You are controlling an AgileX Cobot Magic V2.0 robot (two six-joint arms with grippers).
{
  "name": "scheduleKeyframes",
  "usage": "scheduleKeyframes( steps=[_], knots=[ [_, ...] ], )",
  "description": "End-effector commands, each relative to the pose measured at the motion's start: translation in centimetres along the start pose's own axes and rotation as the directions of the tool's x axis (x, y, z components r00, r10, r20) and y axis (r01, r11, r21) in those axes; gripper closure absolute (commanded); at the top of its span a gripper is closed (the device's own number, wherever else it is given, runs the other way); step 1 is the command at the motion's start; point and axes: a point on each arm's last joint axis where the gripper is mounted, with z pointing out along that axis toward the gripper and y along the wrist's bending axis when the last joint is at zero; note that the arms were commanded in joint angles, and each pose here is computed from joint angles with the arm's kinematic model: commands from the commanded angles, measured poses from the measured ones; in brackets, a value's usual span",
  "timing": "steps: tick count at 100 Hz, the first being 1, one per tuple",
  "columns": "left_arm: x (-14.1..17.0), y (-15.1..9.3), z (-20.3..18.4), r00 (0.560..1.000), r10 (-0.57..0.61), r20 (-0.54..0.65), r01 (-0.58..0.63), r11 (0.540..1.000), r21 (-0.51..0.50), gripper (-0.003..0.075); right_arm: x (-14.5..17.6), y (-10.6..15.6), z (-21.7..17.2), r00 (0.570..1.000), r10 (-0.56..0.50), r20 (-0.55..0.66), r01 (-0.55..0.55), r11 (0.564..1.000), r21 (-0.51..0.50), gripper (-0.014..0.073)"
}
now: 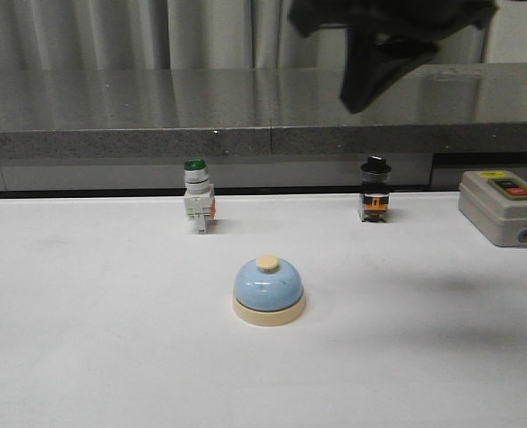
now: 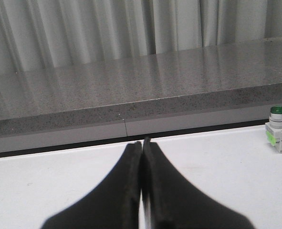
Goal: Place and press bell with both arms
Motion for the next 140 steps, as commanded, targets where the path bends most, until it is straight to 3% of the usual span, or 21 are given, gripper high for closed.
scheduleKeyframes(
  steps=[1, 31, 76, 98, 140],
  knots=[
    [0.4, -0.1, -0.1, 0.997, -0.010, 0.074, 0.011, 1.000, -0.001, 0.0740, -0.5, -2.1, -3.7, 0.989, 0.020, 0.146, -0.027, 0.999, 0.046, 0.0655],
    [0.4, -0.1, -0.1, 0.997, -0.010, 0.074, 0.011, 1.000, -0.001, 0.0740, 6.1, -6.6, -9.6, 0.950, 0.149, 0.273, -0.199, 0.965, 0.169, 0.0655],
    [0.4, -0.1, -0.1, 0.997, -0.010, 0.074, 0.011, 1.000, -0.001, 0.0740, 16.2, -4.3, -16.0, 0.856, 0.116, 0.503, -0.240, 0.952, 0.189, 0.0655],
    [0.4, -0.1, -0.1, 0.997, -0.010, 0.074, 0.011, 1.000, -0.001, 0.0740, 17.5, -3.7, -17.7, 0.815, 0.094, 0.571, -0.241, 0.952, 0.187, 0.0655],
    [0.4, -0.1, -0.1, 0.997, -0.010, 0.074, 0.011, 1.000, -0.001, 0.0740, 17.5, -3.7, -17.7, 0.814, 0.093, 0.574, -0.241, 0.952, 0.187, 0.0655]
  ],
)
